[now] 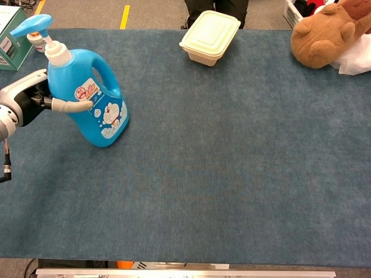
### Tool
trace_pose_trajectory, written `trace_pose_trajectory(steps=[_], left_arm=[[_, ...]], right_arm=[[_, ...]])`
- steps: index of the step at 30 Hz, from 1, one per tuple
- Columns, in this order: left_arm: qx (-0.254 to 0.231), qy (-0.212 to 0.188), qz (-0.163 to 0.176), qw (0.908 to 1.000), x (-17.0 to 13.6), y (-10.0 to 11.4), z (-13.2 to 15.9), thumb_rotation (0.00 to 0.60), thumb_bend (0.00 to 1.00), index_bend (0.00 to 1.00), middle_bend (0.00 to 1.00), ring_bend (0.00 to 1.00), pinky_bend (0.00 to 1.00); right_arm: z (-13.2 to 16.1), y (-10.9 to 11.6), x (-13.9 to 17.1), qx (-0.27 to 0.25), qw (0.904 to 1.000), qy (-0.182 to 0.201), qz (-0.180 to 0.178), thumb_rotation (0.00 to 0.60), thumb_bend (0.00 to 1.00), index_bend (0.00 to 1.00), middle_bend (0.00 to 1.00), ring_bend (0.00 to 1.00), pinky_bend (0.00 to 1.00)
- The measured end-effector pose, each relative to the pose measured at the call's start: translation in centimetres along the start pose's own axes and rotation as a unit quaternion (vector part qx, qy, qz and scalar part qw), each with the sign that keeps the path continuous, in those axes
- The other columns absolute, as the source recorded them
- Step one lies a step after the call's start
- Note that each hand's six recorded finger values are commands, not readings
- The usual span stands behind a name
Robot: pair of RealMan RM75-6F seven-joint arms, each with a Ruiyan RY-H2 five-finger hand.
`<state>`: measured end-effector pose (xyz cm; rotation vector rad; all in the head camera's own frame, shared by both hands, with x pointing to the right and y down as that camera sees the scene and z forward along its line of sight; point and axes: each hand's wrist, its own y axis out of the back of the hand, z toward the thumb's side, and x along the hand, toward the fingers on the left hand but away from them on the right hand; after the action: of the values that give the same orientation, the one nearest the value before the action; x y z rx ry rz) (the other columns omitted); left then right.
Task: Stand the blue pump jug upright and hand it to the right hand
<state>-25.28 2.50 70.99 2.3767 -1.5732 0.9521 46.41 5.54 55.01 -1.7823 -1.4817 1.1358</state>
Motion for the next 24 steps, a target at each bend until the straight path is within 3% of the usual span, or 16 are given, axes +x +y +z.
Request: trace_pose_trajectory(steps=[10,17,24], left_arm=[[0.007,-0.036,-0.067,0.9971,1.4,0.2,1.9,0.6,0.2,0.48,0.3,0.27,0.22],[0.063,-0.065,-0.119,0.9888,2.8,0.4,2.6,0.6,0.2,0.48,0.28,0.24,0.22],[0.108,-0.078,-0.141,0.9809,4.3,1.8,2.0,0.6,0.2,0.46,0.25,0.2,0.19]], right_arm=[[0.0,0.0,0.1,0.0,1.0,-0.004,-0.003,0.6,0.08,0.08,0.22,0.11,0.24],[0.0,0.1,0.3,0.0,1.0,-0.007,-0.006,0.6,0.08,0.08,0.22,0.11,0.24],[-0.1,0.0,0.3,0.001,0.9999,-0.011,-0.006,0.6,0.08,0.08,0.22,0.11,0.24]])
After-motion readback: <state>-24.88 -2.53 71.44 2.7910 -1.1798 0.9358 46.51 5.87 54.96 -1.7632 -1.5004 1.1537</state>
